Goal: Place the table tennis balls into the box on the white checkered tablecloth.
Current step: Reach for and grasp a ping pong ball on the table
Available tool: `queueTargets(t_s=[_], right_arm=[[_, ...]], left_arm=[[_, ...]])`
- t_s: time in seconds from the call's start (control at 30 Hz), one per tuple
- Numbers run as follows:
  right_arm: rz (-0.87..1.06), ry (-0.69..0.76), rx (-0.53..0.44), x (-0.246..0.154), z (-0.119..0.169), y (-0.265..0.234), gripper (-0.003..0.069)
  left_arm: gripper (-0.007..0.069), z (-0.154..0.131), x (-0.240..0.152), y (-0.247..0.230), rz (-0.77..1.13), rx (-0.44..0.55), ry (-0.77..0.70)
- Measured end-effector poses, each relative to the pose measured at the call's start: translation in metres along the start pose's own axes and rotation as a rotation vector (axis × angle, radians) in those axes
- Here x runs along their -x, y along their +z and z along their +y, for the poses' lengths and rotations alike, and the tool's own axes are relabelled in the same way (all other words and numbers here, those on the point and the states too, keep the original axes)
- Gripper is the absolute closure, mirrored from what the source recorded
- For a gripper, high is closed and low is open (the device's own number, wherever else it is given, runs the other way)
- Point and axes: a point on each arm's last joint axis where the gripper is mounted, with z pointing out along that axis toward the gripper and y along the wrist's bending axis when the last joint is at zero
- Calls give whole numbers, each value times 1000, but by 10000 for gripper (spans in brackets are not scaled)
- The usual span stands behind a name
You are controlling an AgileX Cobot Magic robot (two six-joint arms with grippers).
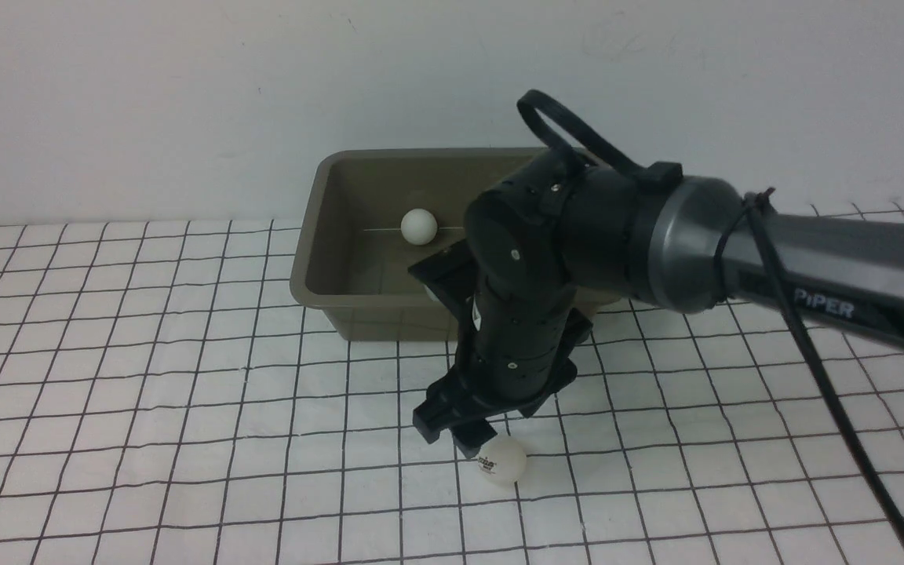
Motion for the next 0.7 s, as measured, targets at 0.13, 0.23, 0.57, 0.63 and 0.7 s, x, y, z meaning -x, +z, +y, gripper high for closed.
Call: queueTargets(t_s=[0.13,0.23,0.57,0.63,0.7], right_arm=[[29,2,-15,0,-1,13,179],[53,5,-17,0,0,27,179],[86,11,-20,0,1,54,188],[97,10,-21,-1,1,59,216],[101,10,-21,-1,1,61,279]], left_arm=[[629,0,0,0,0,0,0],[629,0,0,0,0,0,0],[629,0,0,0,0,0,0],[629,0,0,0,0,0,0],[629,0,0,0,0,0,0]])
